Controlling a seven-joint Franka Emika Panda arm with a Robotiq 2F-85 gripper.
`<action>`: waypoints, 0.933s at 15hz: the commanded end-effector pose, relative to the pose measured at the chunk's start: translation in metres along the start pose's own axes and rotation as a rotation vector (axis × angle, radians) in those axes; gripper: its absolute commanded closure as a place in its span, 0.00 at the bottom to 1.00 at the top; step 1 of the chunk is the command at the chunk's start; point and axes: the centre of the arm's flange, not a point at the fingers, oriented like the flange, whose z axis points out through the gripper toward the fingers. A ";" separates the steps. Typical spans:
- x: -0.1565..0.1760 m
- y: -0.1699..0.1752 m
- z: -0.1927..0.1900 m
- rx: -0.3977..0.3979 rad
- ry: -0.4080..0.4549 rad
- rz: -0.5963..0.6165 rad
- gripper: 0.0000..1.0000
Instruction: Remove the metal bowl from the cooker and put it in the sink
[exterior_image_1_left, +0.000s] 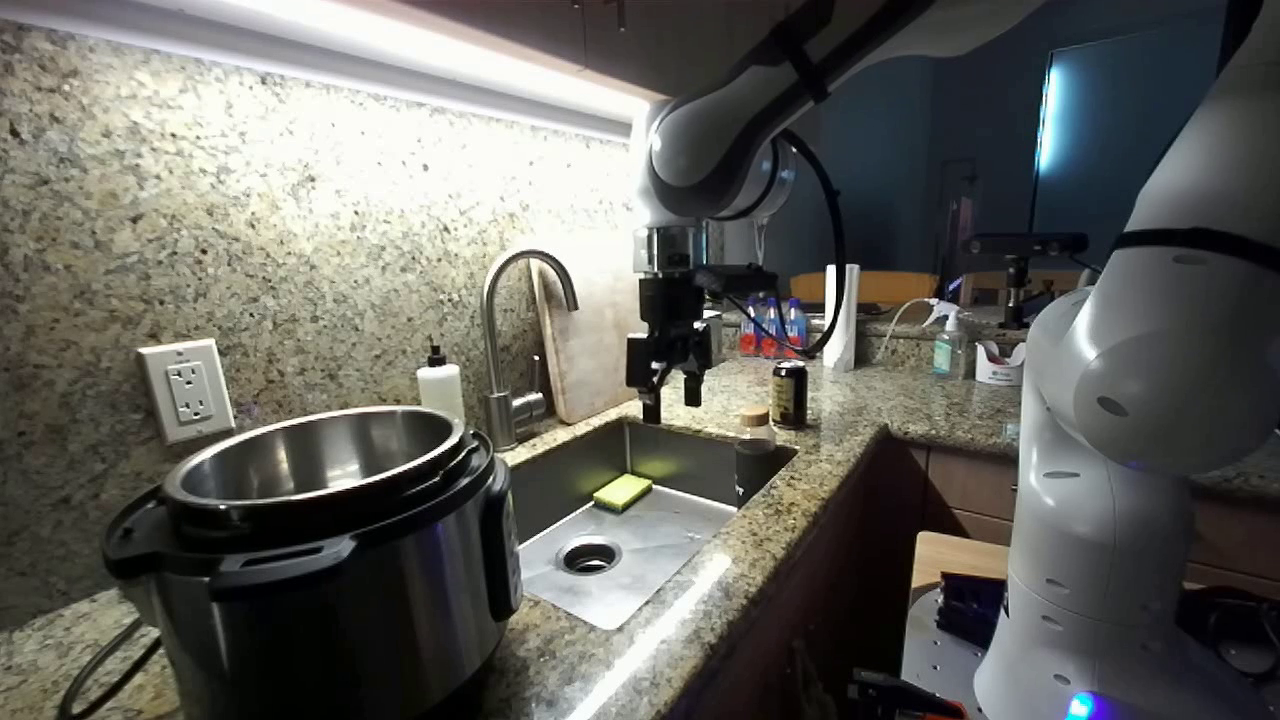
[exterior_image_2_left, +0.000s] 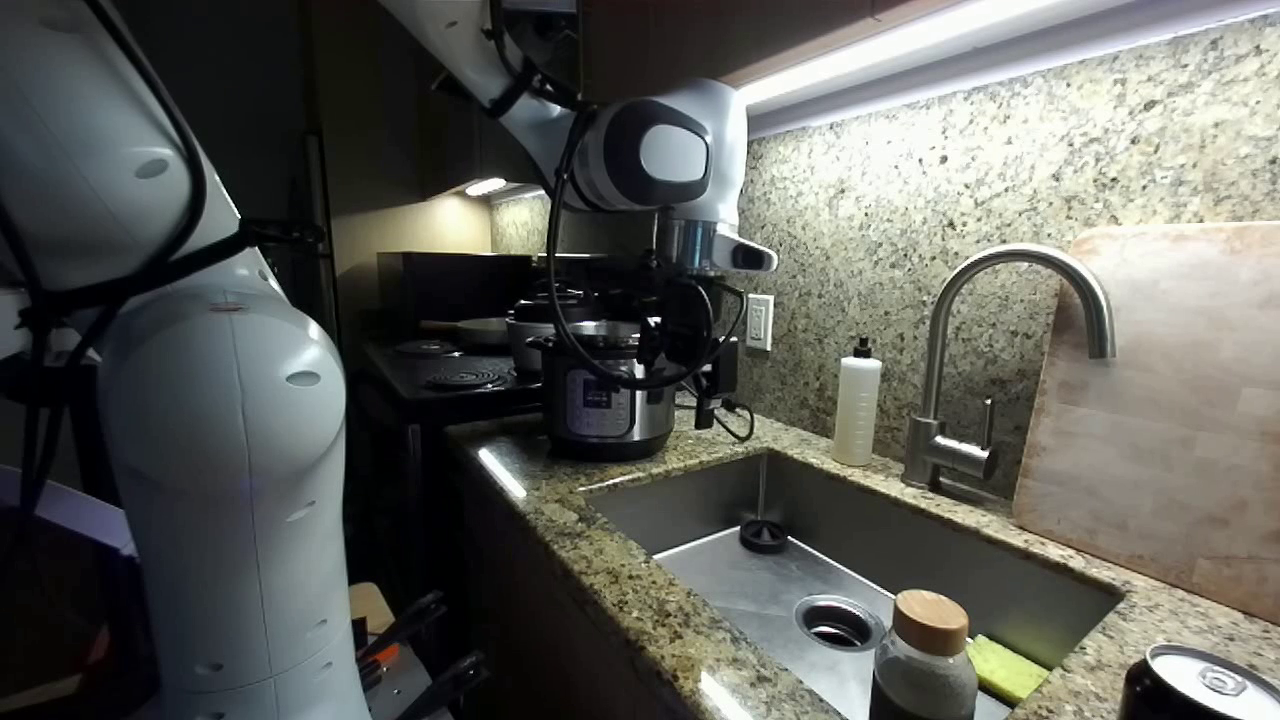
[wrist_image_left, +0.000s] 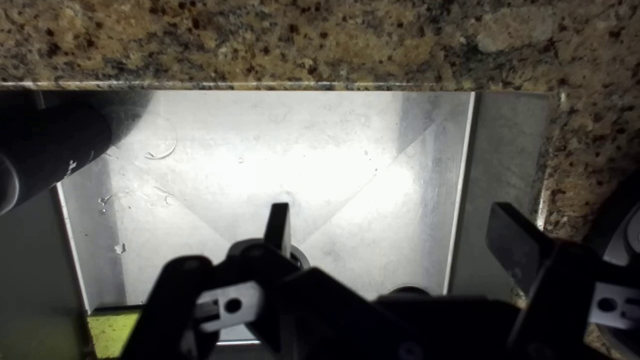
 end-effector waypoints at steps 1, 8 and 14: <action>0.003 -0.011 -0.007 0.004 0.009 -0.030 0.00; 0.009 -0.057 -0.029 0.025 0.049 0.002 0.00; 0.014 -0.095 -0.051 0.036 0.084 -0.001 0.00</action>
